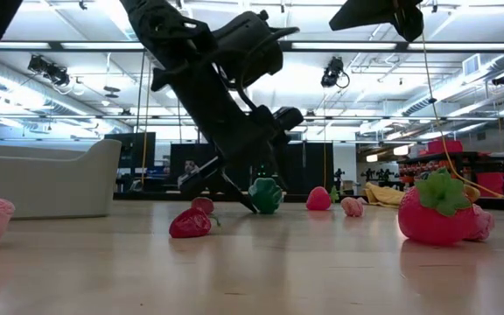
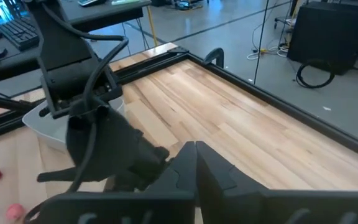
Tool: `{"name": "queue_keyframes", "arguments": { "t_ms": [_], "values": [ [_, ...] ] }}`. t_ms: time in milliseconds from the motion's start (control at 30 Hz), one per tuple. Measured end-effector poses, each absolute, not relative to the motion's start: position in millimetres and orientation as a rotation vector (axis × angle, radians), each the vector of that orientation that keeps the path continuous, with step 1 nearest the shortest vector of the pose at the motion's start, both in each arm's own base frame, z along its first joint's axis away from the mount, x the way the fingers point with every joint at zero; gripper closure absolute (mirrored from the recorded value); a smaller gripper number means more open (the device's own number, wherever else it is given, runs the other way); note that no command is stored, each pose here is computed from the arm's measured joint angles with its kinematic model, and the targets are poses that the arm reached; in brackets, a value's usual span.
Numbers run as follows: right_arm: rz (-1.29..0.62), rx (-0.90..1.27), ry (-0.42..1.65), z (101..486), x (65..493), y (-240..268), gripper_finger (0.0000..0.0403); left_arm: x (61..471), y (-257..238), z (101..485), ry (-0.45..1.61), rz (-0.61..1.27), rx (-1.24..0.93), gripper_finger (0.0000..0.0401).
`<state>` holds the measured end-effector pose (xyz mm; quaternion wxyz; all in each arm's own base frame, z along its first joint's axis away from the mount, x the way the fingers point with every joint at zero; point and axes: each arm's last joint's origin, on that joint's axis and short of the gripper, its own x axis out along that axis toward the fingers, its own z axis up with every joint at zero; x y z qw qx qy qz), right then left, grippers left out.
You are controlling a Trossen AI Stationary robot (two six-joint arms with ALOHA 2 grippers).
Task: Pick and placing Produce into tupperware
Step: Put the green bell pepper into the gray bin
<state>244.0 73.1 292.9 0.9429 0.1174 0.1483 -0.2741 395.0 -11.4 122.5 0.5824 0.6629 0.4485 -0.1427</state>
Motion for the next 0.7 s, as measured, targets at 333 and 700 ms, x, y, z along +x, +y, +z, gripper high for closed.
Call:
{"name": "queue_keyframes", "arguments": {
  "t_ms": [333, 700],
  "values": [
    [-0.559, 0.24, 0.302, 292.8, 244.0, 73.2, 0.0398, 394.5, -10.4, 121.7, 1.05, -0.344, 1.543, 0.0135],
    [-0.558, 0.241, 0.303, 292.7, 244.1, 73.2, 0.0398, 393.9, -16.5, 121.1, 1.038, -0.358, 1.542, 0.0147]
  ]
}}
